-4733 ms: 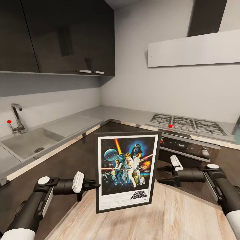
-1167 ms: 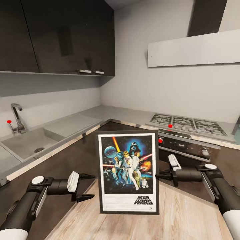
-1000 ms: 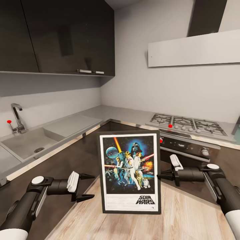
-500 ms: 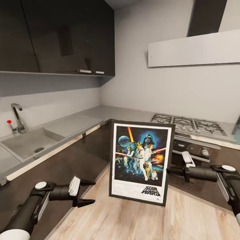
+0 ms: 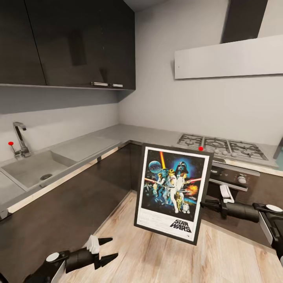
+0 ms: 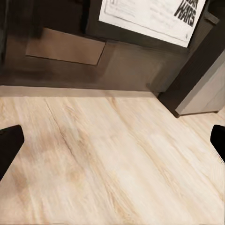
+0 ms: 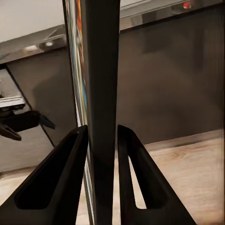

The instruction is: Pick up the poster from the kitchen countertop and hang it on one of the wall nails in the kitchen.

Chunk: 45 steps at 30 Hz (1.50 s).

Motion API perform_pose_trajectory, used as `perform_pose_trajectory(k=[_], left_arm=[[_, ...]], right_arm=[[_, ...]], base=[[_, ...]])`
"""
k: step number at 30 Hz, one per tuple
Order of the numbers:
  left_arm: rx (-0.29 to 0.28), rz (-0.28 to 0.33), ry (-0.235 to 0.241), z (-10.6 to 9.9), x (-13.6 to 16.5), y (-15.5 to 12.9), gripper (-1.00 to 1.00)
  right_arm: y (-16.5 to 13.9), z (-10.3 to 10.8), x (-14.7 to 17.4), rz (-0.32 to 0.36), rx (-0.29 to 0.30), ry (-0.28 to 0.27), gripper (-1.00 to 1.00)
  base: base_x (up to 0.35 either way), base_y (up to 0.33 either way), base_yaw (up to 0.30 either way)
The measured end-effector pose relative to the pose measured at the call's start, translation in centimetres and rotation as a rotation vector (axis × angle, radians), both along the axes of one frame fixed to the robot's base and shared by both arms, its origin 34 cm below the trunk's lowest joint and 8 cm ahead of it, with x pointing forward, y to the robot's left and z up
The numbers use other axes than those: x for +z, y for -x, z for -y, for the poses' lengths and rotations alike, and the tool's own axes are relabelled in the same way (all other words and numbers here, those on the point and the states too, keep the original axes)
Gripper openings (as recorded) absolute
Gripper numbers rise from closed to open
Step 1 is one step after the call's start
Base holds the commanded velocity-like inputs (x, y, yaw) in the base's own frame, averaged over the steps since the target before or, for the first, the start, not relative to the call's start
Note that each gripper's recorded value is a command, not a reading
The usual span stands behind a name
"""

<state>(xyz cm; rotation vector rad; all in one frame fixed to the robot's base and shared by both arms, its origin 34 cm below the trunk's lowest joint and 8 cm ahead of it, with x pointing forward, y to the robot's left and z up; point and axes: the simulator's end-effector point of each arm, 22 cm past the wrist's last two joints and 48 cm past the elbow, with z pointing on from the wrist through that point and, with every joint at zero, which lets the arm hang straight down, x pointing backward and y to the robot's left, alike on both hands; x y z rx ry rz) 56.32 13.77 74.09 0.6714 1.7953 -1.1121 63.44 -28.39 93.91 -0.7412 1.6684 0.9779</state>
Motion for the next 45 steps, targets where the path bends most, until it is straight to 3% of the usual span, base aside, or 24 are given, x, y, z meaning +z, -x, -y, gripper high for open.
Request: perform_pose_trajectory(k=[6, 11, 14, 15, 21, 32, 40, 45], left_arm=[[0.145, -0.105, 0.028, -3.0, -5.0, 2.8, 1.0], [0.282, -0.125, 0.043, -4.6, -6.5, 2.8, 1.0], [0.352, -0.128, 0.035, -6.9, -7.1, 2.9, 1.0], [0.378, -0.152, 0.018, -8.1, -8.3, 4.2, 1.0], [0.406, -0.221, -0.013, -9.8, -10.9, 8.3, 1.0], [0.494, -0.227, 0.023, -11.4, -10.8, 7.8, 1.0], [0.508, -0.241, 0.025, -11.7, -11.2, 8.0, 1.0], [0.51, -0.286, 0.013, -11.7, -12.7, 10.4, 1.0]], right_arm=[[-0.5, 0.5, -1.2, -0.016, -0.035, 0.003, -1.0], [-0.6, 0.6, -1.4, -0.018, -0.042, 0.006, -1.0], [-0.6, 0.7, -1.4, -0.019, -0.046, 0.007, -1.0], [-0.7, 0.8, -1.5, -0.021, -0.049, 0.008, -1.0], [-0.8, 0.8, -1.5, -0.021, -0.054, 0.009, -1.0], [-0.9, 0.6, -1.9, -0.029, -0.054, 0.009, -1.0], [-1.0, 0.7, -2.6, -0.041, -0.056, 0.009, -1.0], [-2.0, 1.3, -3.4, -0.051, -0.106, 0.026, -1.0]], base=[[0.0, 0.0, 0.0], [0.0, 0.0, 0.0], [0.0, 0.0, 0.0], [0.0, 0.0, 0.0], [0.0, 0.0, 0.0], [0.0, 0.0, 0.0], [0.0, 0.0, 0.0], [0.0, 0.0, 0.0]])
